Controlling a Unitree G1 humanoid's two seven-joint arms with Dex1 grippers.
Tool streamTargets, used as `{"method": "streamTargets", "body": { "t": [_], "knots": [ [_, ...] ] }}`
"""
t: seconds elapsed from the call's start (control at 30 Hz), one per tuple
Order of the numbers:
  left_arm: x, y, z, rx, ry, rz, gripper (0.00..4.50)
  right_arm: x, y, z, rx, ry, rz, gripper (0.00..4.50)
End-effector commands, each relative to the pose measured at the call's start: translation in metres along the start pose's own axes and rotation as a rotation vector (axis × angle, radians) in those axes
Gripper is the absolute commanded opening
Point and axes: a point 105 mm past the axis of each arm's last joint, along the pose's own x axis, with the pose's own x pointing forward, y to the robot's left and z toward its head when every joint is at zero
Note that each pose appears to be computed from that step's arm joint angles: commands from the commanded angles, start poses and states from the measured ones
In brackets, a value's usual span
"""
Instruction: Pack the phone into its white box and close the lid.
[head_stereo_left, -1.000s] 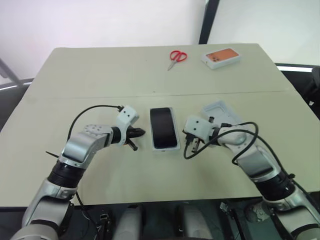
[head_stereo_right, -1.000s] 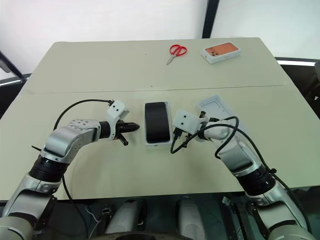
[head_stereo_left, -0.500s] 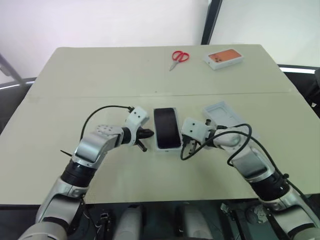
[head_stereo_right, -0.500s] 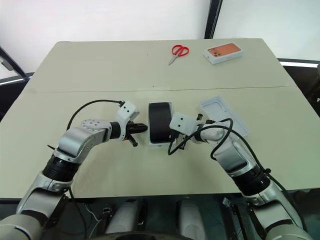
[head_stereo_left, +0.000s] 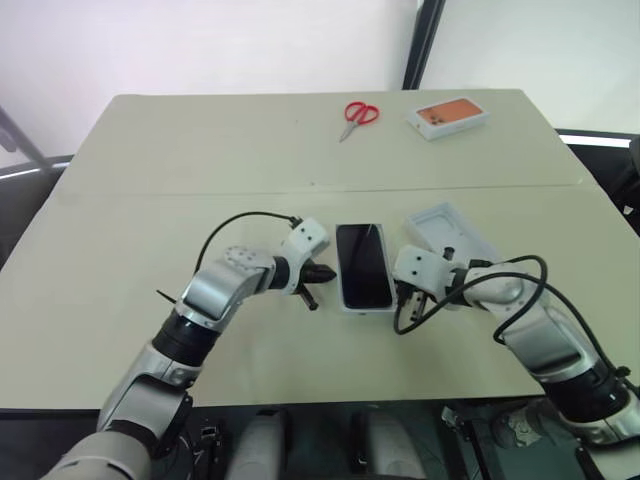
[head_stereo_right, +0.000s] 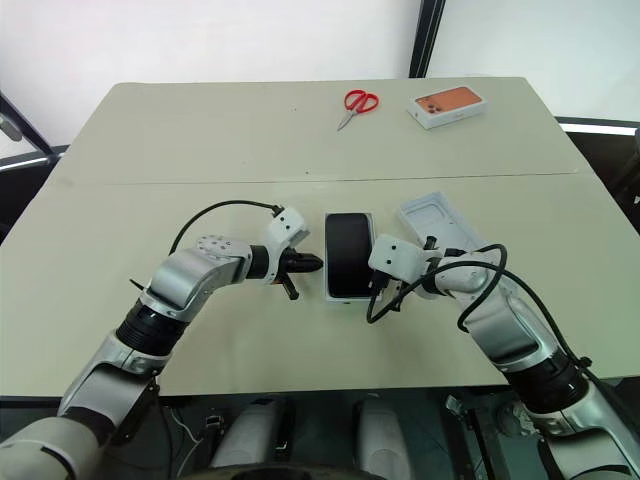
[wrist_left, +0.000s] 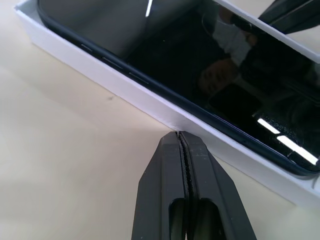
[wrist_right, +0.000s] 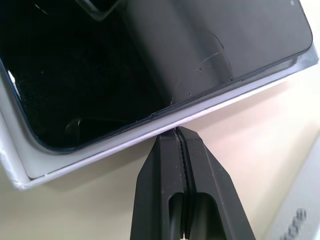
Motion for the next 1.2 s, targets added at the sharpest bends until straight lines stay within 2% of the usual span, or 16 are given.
{"method": "streamTargets", "body": {
  "t": [0.03,0.57,0.8,0.83,0.87,0.9,1.03,1.2],
  "knots": [
    [0.011,-0.026,0.014,0.042,-0.03,-0.119,0.06,-0.01,0.003,0.017,-0.045,-0.068,0.01,0.0],
    [0.011,-0.02,0.013,0.021,-0.035,-0.092,0.06,-0.015,0.003,0.009,-0.049,-0.034,0.012,0.0],
    [0.0,-0.009,0.011,-0.017,-0.051,-0.045,0.06,-0.039,-0.007,0.002,0.003,-0.008,0.015,0.0],
    [-0.002,-0.007,0.011,-0.022,-0.057,-0.042,0.0,-0.043,-0.011,0.001,0.027,-0.007,0.007,0.53],
    [-0.004,-0.007,0.012,-0.025,-0.061,-0.04,0.0,-0.045,-0.013,0.0,0.046,-0.006,0.003,0.79],
    [-0.009,-0.006,0.012,-0.028,-0.074,-0.04,0.0,-0.053,-0.016,0.002,0.055,-0.012,0.005,1.25],
    [-0.029,0.001,0.013,-0.006,-0.119,-0.017,0.0,-0.071,-0.038,0.007,0.16,-0.018,-0.085,3.24],
    [-0.049,0.009,0.019,0.076,-0.203,0.003,0.0,-0.066,-0.054,-0.015,0.413,0.097,-0.16,3.24]
  ]
}}
